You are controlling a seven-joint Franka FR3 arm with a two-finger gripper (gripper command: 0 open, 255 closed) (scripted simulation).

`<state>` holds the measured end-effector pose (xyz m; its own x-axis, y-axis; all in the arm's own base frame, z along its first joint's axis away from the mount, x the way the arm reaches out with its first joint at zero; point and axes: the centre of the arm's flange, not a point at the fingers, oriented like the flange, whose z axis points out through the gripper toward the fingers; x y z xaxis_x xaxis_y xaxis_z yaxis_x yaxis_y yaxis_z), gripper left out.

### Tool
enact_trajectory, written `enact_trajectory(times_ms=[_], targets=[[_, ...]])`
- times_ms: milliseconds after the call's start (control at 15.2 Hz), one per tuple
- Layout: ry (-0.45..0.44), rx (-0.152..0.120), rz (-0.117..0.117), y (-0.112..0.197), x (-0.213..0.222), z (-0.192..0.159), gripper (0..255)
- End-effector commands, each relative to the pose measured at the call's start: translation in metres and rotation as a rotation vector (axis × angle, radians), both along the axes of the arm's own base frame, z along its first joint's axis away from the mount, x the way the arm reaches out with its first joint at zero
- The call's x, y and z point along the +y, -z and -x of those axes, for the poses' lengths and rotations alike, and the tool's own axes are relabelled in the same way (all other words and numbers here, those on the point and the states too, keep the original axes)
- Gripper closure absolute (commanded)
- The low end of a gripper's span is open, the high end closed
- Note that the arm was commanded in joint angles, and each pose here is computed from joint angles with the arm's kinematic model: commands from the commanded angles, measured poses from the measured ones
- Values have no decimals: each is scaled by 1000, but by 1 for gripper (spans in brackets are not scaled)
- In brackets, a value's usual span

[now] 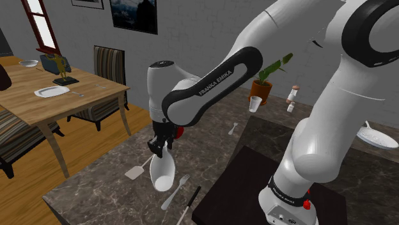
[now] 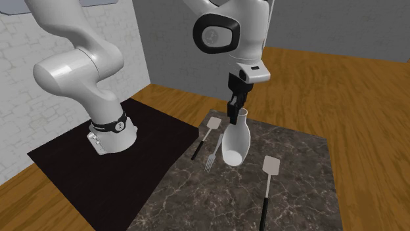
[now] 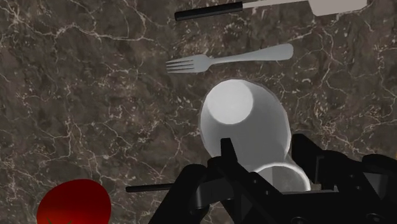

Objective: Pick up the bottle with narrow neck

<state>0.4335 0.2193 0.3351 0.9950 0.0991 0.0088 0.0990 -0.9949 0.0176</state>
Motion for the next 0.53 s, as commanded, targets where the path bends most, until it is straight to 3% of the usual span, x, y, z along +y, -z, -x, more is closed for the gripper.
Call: enact_trajectory(times_ms=[0, 462], targets=[[0, 4, 2, 2, 0, 0, 255], [0, 3, 2, -26, -2, 1, 255]])
